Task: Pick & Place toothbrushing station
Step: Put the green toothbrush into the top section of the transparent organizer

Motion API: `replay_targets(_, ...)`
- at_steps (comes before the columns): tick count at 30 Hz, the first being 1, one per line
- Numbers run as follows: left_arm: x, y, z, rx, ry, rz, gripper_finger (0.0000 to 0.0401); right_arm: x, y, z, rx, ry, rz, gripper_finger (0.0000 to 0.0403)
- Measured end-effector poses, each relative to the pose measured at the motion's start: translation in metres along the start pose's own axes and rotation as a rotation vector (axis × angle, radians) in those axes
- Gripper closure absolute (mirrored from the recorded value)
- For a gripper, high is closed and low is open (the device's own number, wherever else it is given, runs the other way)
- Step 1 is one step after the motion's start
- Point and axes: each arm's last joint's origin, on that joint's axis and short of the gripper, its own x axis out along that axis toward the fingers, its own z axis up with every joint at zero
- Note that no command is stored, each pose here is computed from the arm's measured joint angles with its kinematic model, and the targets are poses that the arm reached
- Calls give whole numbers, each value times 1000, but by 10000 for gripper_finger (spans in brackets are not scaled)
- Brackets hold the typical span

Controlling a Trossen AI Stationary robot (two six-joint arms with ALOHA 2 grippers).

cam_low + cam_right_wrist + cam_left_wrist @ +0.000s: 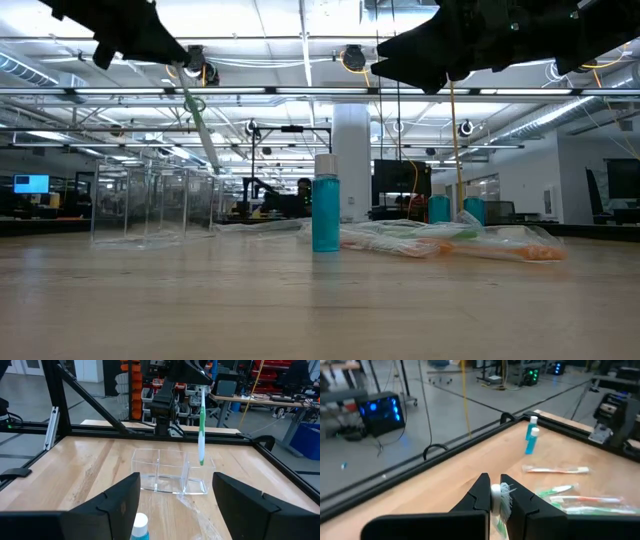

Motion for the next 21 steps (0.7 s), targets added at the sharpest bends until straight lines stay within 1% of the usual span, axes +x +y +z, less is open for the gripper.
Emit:
replay_targets(3,-4,8,4,-42,-7,2,383,0,0,0,0,0,0,163)
replay_targets(6,-4,14,5,-51,13,6,383,0,0,0,0,0,0,163)
replay_targets(8,0,19,3,-69,43,22,383,0,0,0,0,0,0,163)
replay_targets(13,14,29,-3,-167,165,55,383,0,0,0,0,0,0,163)
replay_targets(16,21,30,-5,-176,209,59,383,0,0,0,0,0,0,163)
replay_targets(21,33,25,-10,-166,236,79,382,0,0,0,-1,-3,-1,163)
